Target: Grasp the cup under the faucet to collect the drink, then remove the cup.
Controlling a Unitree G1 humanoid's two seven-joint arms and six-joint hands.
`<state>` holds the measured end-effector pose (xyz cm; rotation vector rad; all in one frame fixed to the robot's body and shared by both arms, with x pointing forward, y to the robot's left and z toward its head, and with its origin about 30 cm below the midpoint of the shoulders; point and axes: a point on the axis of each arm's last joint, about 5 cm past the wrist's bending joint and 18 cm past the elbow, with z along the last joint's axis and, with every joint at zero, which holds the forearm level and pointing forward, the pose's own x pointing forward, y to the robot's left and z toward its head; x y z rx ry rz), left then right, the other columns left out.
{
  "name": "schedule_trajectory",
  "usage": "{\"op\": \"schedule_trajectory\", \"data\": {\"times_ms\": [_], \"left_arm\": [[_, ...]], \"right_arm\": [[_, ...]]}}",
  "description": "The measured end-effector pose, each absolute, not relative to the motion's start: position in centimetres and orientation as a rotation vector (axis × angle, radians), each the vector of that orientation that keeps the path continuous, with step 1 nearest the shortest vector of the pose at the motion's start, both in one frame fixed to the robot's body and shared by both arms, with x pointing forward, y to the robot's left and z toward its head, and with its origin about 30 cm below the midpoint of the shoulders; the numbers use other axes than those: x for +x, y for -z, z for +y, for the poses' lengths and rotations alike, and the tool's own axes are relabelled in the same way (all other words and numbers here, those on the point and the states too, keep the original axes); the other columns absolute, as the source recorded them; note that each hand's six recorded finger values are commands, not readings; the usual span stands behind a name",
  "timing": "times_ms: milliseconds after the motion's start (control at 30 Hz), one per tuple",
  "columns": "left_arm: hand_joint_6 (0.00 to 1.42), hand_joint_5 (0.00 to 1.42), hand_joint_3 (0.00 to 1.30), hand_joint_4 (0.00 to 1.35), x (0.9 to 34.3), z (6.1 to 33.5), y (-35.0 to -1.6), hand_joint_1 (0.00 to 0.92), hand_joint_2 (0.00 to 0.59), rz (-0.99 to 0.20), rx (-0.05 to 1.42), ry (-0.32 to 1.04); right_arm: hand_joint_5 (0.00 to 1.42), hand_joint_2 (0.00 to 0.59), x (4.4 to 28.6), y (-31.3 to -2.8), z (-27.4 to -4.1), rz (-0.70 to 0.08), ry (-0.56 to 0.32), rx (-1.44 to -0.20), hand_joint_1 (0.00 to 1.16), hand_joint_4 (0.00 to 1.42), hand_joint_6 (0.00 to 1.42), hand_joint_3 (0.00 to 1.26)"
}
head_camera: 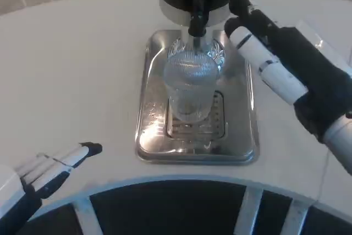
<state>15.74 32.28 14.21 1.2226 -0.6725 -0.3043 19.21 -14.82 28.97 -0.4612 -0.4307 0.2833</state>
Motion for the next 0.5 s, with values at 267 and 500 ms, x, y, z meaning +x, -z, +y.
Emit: {"op": "schedule_trajectory", "data": {"times_ms": [267, 500], "left_arm": [[0.31, 0.17, 0.12, 0.07, 15.6, 32.4, -14.4, 0.017, 0.075, -0.679, 1.23, 0.297], [0.3, 0.16, 0.13, 0.07, 15.0, 32.6, -14.5, 0.017, 0.075, -0.669, 1.27, 0.315]], "right_arm": [[0.0, 0.477, 20.4, -29.4, -14.4, -0.421, -0.303, -0.47, 0.05, 0.0, 0.0, 0.0], [0.0, 0.477, 20.9, -29.5, -13.9, -0.418, -0.311, -0.463, 0.05, 0.0, 0.0, 0.0]]}}
